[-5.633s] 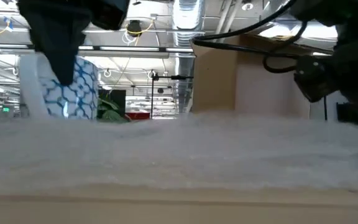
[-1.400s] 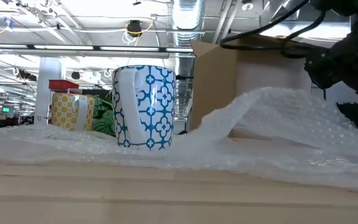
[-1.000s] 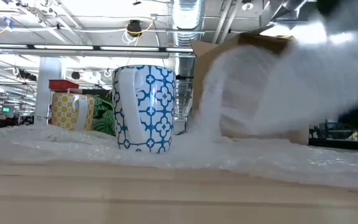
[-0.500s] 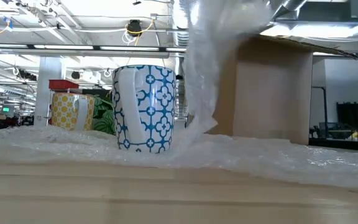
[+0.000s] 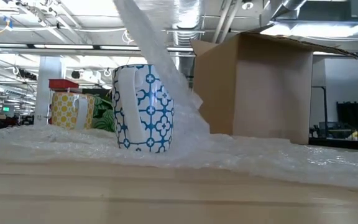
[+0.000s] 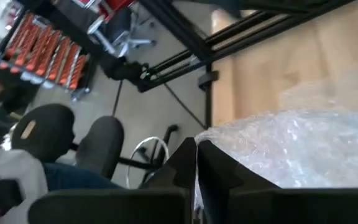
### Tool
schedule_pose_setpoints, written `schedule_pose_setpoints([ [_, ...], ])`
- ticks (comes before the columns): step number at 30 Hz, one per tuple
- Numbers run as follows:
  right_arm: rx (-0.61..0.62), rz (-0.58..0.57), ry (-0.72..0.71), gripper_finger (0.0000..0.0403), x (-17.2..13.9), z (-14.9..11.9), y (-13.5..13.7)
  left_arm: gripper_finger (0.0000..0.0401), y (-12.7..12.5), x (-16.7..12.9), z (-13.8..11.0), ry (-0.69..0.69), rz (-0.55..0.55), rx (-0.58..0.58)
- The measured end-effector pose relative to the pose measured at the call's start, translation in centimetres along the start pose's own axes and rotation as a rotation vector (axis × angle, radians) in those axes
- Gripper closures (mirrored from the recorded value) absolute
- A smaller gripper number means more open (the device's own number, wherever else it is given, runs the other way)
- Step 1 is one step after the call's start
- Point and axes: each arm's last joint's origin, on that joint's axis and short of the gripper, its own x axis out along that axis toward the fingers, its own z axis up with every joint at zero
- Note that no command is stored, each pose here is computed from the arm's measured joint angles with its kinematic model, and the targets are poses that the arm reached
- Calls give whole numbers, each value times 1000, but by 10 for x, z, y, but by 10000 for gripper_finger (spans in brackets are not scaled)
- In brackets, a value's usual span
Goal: Wrap mug
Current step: Wrap the blue mug with bubble wrap
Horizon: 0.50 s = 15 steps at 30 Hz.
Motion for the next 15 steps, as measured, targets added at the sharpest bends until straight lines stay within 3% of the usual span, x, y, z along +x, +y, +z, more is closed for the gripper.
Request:
schedule_pose_setpoints([
  [7, -18, 4, 25, 394, 41, 4, -20, 249, 17, -13, 6, 0, 34, 11],
  [15, 9, -2, -19, 288, 42, 21, -38, 249, 19, -15, 3, 7, 48, 42],
])
